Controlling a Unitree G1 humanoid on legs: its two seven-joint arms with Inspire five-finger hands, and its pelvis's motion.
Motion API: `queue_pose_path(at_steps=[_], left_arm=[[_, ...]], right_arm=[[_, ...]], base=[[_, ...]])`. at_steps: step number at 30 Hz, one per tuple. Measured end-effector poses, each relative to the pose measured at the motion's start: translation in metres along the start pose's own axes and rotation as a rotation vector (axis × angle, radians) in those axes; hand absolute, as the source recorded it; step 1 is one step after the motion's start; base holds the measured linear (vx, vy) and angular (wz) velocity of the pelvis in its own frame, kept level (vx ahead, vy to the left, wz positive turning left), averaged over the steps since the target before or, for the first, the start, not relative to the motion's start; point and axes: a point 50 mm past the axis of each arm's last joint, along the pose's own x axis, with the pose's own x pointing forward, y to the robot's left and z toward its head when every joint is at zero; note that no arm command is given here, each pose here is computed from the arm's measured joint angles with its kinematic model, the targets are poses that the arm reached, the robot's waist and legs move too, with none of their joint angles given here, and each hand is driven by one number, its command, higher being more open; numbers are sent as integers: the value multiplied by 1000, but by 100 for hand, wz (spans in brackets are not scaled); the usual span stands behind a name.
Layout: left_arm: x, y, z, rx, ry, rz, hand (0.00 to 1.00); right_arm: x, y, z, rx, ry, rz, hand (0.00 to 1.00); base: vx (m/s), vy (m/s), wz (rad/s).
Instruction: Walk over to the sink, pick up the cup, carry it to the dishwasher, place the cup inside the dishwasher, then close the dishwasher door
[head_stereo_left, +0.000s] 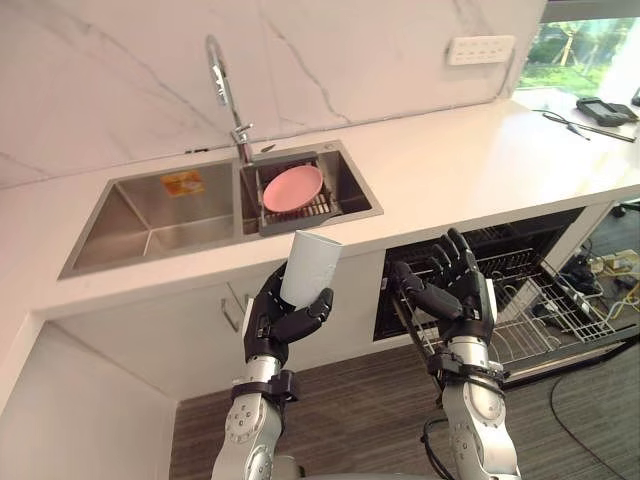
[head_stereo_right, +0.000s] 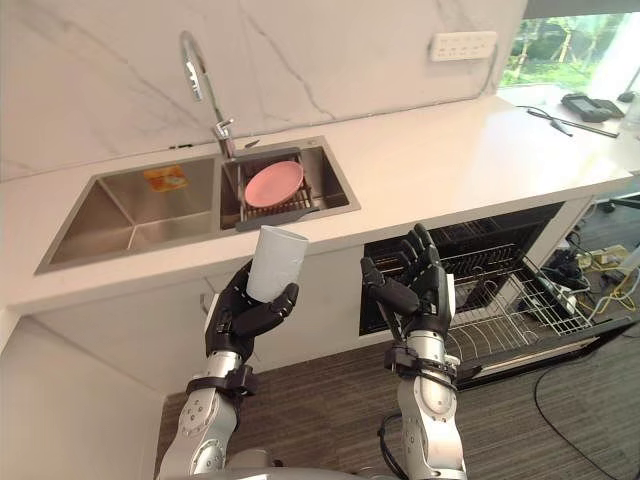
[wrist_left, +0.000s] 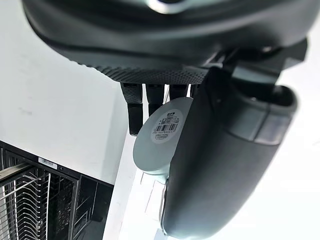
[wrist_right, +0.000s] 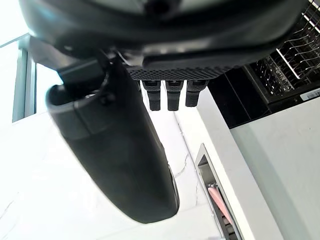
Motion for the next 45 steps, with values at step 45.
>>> queue_pose_path(at_steps=[45], left_arm=[[11,26,-3,189,13,85,30]], right_arm=[[-16,48,-15,290,138,367,90]], base=[[14,35,-20]])
